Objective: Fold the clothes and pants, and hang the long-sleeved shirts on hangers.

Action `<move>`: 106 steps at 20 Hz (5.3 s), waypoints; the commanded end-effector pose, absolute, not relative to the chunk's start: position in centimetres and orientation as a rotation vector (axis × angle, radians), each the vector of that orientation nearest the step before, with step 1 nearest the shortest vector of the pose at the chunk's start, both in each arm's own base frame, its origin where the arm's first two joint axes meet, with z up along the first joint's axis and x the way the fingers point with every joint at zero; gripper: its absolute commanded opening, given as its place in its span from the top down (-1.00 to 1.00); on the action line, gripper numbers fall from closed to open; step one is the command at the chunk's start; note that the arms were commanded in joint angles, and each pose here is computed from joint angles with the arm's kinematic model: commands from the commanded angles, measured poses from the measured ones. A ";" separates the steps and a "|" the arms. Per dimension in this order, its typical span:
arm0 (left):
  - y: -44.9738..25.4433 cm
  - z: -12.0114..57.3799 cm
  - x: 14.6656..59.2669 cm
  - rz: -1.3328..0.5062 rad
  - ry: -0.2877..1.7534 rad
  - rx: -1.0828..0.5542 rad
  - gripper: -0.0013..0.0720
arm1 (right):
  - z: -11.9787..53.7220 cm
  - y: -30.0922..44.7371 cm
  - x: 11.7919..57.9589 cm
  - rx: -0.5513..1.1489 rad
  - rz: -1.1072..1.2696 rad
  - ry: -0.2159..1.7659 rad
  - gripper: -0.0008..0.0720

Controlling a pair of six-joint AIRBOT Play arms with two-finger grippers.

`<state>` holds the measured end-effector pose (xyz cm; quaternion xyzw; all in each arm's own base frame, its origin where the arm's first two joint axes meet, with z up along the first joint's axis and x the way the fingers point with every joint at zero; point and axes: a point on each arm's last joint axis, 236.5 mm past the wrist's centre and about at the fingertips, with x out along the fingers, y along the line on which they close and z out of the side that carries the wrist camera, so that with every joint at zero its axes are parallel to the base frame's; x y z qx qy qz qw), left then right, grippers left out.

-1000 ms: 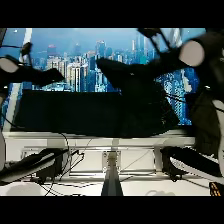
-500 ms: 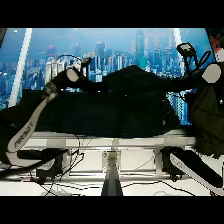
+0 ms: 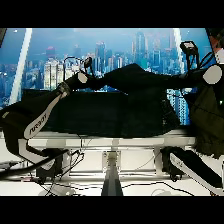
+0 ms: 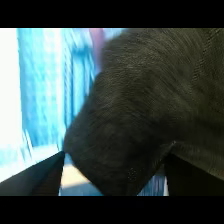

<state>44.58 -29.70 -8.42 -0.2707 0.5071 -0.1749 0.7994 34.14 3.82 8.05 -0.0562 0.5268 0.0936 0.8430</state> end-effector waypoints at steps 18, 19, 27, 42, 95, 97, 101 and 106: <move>-14.9 19.3 40.5 -0.538 0.613 0.097 0.91 | 10.0 9.3 34.8 -0.106 0.468 0.993 0.91; -13.4 20.1 38.6 -0.518 0.632 0.142 0.91 | 10.0 10.4 33.5 -0.116 0.544 1.021 0.91; -6.3 11.7 41.7 -0.344 0.868 0.341 0.91 | 9.4 11.7 40.4 -0.068 0.533 0.842 0.91; -5.5 5.0 56.3 -0.180 0.570 0.234 0.90 | -3.6 -7.2 42.7 0.413 0.056 1.106 -0.28; -9.0 -7.3 52.6 -0.236 0.967 -0.353 0.91 | 1.5 -18.2 41.7 0.337 -0.121 1.015 0.91; -9.0 -7.3 52.6 -0.236 0.966 -0.353 0.90 | 1.5 -18.2 41.7 0.337 -0.120 1.015 0.91; -8.4 -3.4 53.9 -0.245 0.889 -0.324 0.90 | 1.5 -18.2 41.7 0.337 -0.120 1.015 0.91; -2.8 12.5 54.9 -0.183 0.583 -0.111 0.90 | 3.1 -18.1 41.8 0.323 -0.123 0.979 0.91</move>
